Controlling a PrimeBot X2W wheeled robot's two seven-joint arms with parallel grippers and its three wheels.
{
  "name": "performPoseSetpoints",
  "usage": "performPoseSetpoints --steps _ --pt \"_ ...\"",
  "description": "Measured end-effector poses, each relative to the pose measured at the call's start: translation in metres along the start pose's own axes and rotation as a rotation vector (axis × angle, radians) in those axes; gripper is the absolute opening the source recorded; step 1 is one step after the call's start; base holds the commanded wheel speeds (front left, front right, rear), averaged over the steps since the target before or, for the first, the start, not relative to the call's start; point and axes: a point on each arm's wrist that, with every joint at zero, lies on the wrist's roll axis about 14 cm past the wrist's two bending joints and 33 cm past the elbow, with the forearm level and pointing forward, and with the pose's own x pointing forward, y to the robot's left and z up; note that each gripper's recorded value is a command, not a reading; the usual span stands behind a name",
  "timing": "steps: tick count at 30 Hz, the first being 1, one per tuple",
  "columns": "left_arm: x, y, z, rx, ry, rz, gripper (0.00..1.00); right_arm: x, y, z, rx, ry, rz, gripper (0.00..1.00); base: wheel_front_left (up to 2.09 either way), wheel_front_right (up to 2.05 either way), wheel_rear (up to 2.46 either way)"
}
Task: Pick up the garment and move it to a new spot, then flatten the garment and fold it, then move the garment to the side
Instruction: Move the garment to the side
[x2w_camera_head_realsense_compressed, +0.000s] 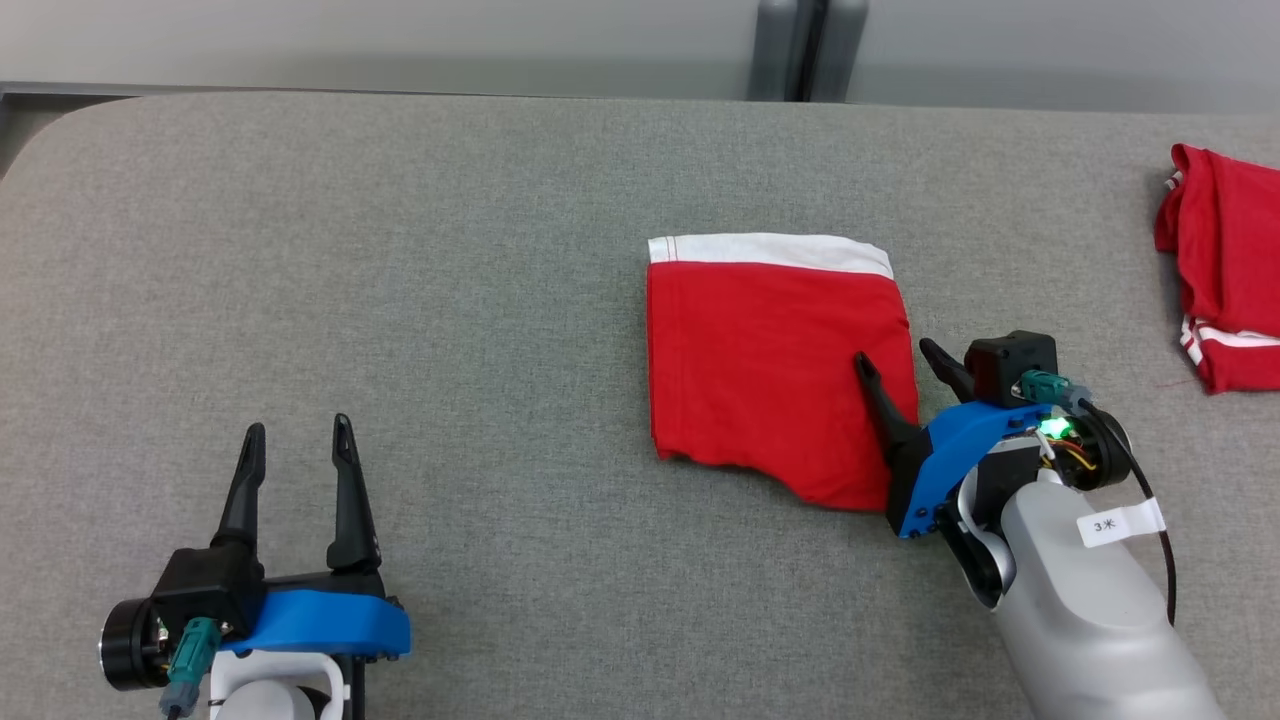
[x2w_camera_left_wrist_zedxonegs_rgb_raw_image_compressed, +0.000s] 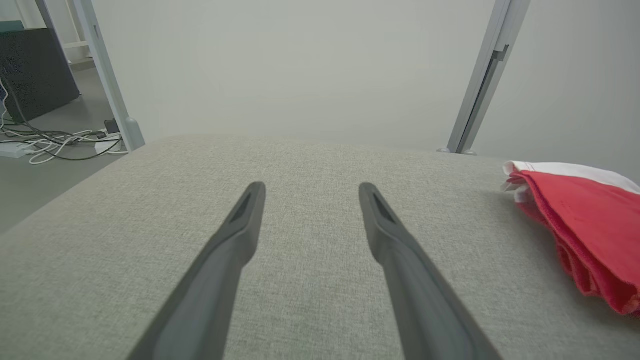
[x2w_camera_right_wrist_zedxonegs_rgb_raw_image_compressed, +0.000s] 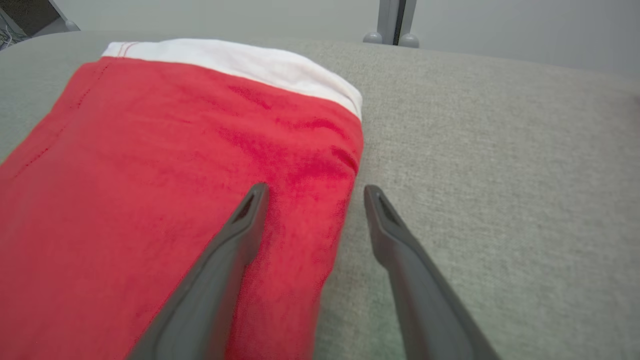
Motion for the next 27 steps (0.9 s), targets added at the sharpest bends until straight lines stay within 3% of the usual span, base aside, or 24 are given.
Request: performPoseSetpoints --steps 13,14,16,21,27 --pt "0.009 -0.007 -0.006 -0.002 0.017 -0.018 1.0 0.012 0.013 -0.024 0.139 0.079 0.024 1.0 0.0 0.0 0.0" --pt "0.009 -0.007 -0.007 -0.005 0.019 -0.019 1.0 0.013 0.017 -0.023 0.155 0.077 0.037 0.84 0.0 0.0 0.0" --pt "0.011 -0.008 -0.008 -0.005 0.021 -0.02 1.0 0.014 0.026 -0.022 0.154 0.065 0.063 0.0 0.0 0.0 0.0" --pt "0.014 -0.011 -0.01 -0.012 0.024 -0.028 1.0 0.015 0.022 -0.015 0.064 0.022 0.074 0.0 0.0 0.0 0.0" --pt "0.027 -0.027 -0.011 -0.022 0.018 -0.077 1.0 0.018 -0.027 0.009 -0.221 -0.022 0.046 0.0 0.0 0.0 0.0"
